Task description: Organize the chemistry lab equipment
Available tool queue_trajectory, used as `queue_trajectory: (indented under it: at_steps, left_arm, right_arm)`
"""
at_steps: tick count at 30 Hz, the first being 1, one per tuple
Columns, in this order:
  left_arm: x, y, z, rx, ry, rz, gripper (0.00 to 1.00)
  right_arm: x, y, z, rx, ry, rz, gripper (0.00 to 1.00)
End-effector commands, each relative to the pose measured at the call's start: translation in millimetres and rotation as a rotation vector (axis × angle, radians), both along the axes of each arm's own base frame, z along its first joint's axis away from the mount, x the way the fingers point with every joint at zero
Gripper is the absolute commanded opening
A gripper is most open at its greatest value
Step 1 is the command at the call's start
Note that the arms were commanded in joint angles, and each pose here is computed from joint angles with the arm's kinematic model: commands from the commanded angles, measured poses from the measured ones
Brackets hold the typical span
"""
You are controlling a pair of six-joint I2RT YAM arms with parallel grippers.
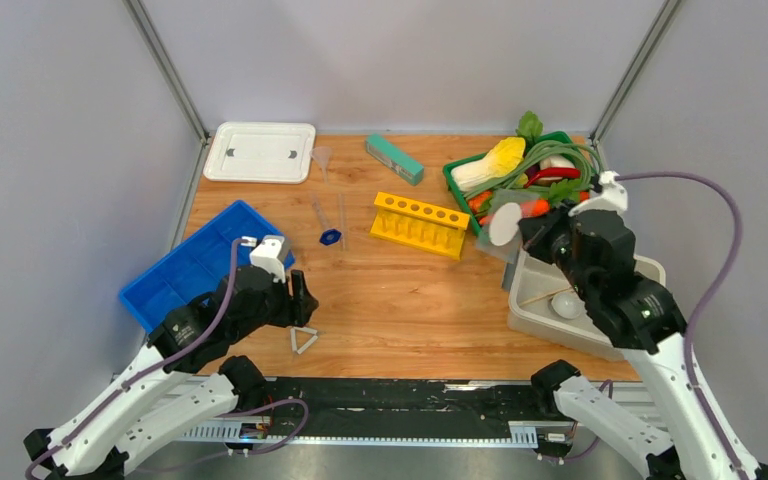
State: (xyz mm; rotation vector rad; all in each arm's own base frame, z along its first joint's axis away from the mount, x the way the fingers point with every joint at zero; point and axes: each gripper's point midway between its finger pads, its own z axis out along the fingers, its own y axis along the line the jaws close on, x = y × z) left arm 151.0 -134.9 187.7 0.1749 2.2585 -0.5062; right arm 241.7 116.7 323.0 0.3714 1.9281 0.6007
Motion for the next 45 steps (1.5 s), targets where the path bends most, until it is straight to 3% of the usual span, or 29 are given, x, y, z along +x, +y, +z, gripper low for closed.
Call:
queue_trajectory:
  at_steps: [1, 5, 12, 22, 24, 27, 33, 36, 45]
  left_arm:
    - [-5.5, 15.3, -11.8, 0.04, -0.008, 0.02, 0.67]
    - [-2.1, 18.5, -12.3, 0.04, -0.027, 0.044, 0.67]
    - [5.6, 39.2, -20.1, 0.092, -0.007, 0.198, 0.66]
    - [5.7, 54.3, -24.3, 0.096, -0.004, 0.299, 0.65]
    - [5.1, 54.1, -26.7, 0.094, -0.001, 0.299, 0.64]
    - [5.4, 56.5, -29.4, 0.106, 0.009, 0.319, 0.65]
    - [6.0, 51.3, -41.7, 0.162, 0.063, 0.303, 0.67]
    - [8.1, 45.9, -53.2, 0.185, 0.097, 0.298, 0.68]
    - [9.1, 48.6, -94.6, 0.291, 0.196, 0.365, 0.68]
  right_arm:
    - [-28.5, -105.4, -37.9, -0.366, 0.168, -0.388, 0.0]
    - [-34.5, -136.9, -57.4, -0.477, 0.233, -0.558, 0.0]
    - [-31.4, -164.3, -79.9, -0.688, 0.331, -0.714, 0.0]
    - [-25.3, -167.0, -129.6, -0.959, 0.549, -0.693, 0.01]
    - [-24.0, -165.0, -132.9, -0.963, 0.571, -0.685, 0.06]
    - [-17.7, -158.0, -137.8, -0.943, 0.577, -0.641, 0.34]
    - [-13.7, -142.0, -133.0, -0.861, 0.552, -0.518, 0.36]
    - [-11.8, -127.4, -119.5, -0.787, 0.518, -0.419, 0.44]
    - [-19.6, -51.0, -72.3, -0.387, 0.201, -0.025, 0.61]
